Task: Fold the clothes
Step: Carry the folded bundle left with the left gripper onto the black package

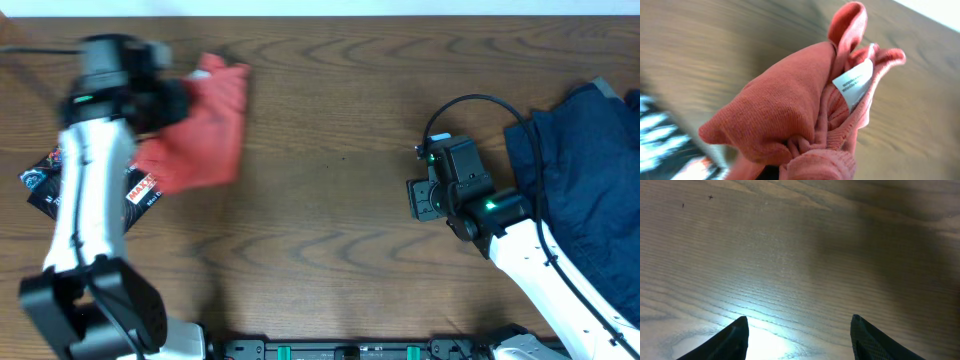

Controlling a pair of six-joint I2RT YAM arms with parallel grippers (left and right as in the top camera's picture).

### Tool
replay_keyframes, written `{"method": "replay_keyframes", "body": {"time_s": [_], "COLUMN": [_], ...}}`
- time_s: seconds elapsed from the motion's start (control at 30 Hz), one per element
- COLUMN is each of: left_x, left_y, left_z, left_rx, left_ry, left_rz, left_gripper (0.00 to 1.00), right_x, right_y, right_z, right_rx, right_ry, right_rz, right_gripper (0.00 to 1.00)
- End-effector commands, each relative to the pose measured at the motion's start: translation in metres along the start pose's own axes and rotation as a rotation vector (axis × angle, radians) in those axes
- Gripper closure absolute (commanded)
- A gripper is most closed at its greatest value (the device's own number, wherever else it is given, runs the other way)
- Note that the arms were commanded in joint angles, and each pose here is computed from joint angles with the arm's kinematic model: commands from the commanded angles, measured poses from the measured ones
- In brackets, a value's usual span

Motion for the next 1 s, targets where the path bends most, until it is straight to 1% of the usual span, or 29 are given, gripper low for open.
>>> {"method": "replay_keyframes", "body": {"time_s": [0.0,0.13,0.23,0.3,0.67,0.73,0.83,0.87,0.9,0.97], "left_x": [0.043,0.089,0.108,0.119,0.157,0.167,0.189,0.196,0.205,0.217], "left_y": [-0.002,-0.007,-0.012,-0.017,-0.033,-0.037,-0.048,-0.053,-0.058,-0.067], "left_z": [-0.01,-0.025,-0.032,-0.036,-0.041,-0.042,-0.045,-0.046,-0.048,-0.049], "left_rx": [-0.013,-0.04,-0.044,-0.044,-0.037,-0.032,-0.01,-0.003,0.004,0.01], "left_ry": [0.069,0.137,0.164,0.179,0.232,0.265,0.358,0.395,0.432,0.475], "left_rz": [-0.113,-0.203,-0.256,-0.302,-0.384,-0.403,-0.449,-0.483,-0.525,-0.594], "left_gripper": [0.94,0.94,0.94,0.93,0.93,0.94,0.92,0.89,0.76,0.42], "right_x": [-0.005,-0.005,-0.005,-0.005,-0.005,-0.005,-0.005,-0.005,-0.005,-0.005], "right_y": [0.011,0.011,0.011,0.012,0.012,0.012,0.012,0.012,0.012,0.012], "right_z": [-0.007,-0.007,-0.007,-0.007,-0.007,-0.007,-0.007,-0.007,-0.007,-0.007], "right_rx": [-0.038,-0.038,-0.039,-0.041,-0.044,-0.043,-0.041,-0.041,-0.042,-0.042], "right_ry": [-0.018,-0.02,-0.02,-0.019,-0.018,-0.018,-0.018,-0.019,-0.018,-0.018], "right_rz": [0.003,0.004,0.004,0.005,0.005,0.005,0.004,0.004,0.004,0.004], "right_gripper": [0.37,0.37,0.36,0.36,0.35,0.35,0.35,0.35,0.35,0.34]}}
Point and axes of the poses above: each gripper's point midway between its finger pads, its own z axis out along the fingers, its own x axis along the line the jaws close on, y = z × x, the point moved 2 cm from there along -z, back along the fingers, and after that the axes turned 13 degrees about z, right-handed, at the moved point
